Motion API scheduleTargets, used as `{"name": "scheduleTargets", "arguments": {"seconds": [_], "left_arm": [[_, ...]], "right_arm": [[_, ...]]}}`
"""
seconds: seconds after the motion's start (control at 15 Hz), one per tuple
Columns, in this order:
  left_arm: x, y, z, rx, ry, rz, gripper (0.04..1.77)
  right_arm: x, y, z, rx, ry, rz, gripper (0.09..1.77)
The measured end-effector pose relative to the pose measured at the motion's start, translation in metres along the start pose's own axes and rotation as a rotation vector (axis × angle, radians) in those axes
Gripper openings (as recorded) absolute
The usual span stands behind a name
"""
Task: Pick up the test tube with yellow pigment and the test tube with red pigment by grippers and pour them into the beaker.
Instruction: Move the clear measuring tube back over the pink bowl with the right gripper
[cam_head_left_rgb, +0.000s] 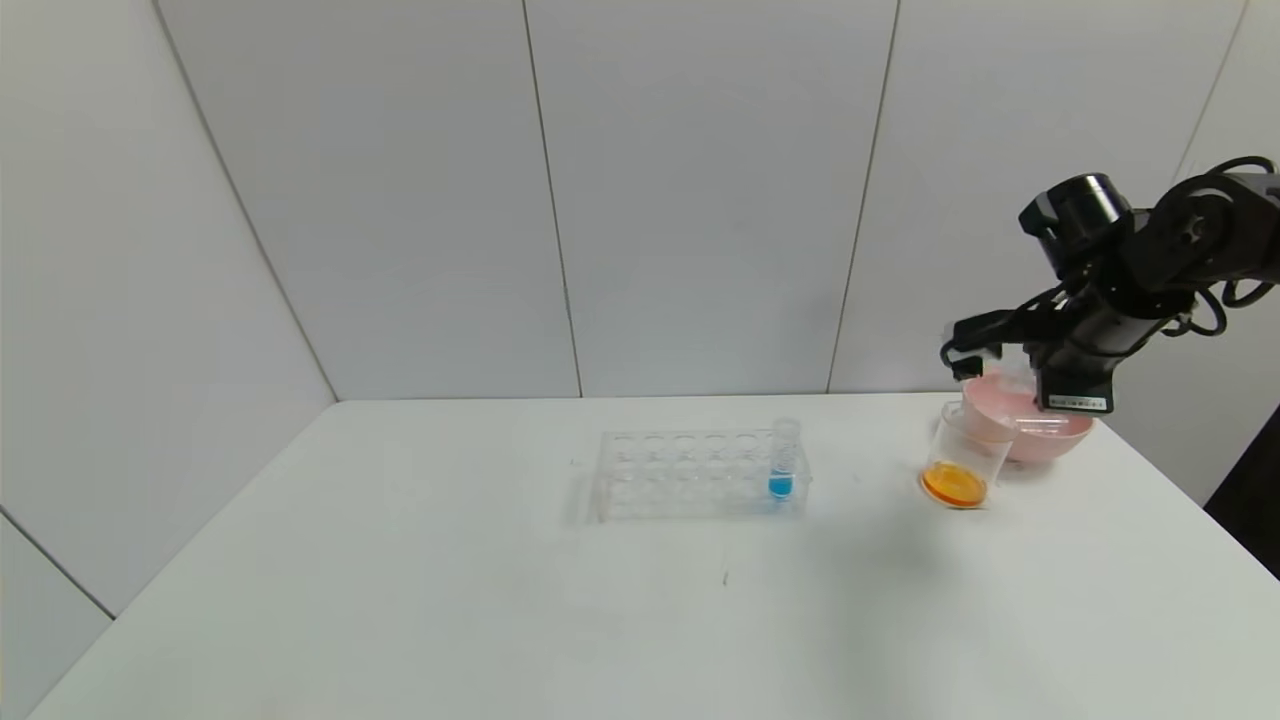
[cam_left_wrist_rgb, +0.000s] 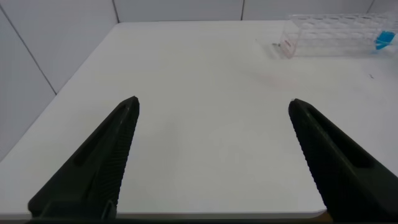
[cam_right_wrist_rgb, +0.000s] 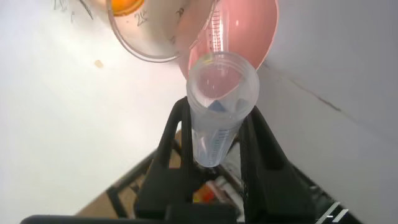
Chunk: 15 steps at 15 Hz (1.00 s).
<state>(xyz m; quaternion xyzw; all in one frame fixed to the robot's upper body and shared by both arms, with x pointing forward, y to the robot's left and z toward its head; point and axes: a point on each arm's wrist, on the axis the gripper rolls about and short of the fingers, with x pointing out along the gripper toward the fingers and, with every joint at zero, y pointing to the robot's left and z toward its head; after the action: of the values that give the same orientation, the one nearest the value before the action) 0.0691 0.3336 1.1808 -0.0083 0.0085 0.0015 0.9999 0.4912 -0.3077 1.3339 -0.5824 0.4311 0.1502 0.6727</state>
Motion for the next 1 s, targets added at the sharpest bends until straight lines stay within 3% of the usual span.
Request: {"name": "scheduleTargets", "arguments": {"seconds": [0.27,0.6,0.87,1.0], "left_arm": [[0.000,0.000,0.000,0.000,0.000,0.000,1.72],[0.000,0.000,0.000,0.000,0.000,0.000,1.72],[0.000,0.000,0.000,0.000,0.000,0.000,1.72],[0.000,0.000,0.000,0.000,0.000,0.000,1.72]], "right_arm": [[-0.008,-0.003,-0.005,0.395,-0.128,0.058,0.50],[-0.022,-0.009,-0.028,0.689,-0.325,0.204,0.50],[-0.033,-0.016,-0.050,0.919,-0.356,0.234,0.50],[-0.037,-0.021,-0.064,0.994,-0.409,0.270,0.50]]}}
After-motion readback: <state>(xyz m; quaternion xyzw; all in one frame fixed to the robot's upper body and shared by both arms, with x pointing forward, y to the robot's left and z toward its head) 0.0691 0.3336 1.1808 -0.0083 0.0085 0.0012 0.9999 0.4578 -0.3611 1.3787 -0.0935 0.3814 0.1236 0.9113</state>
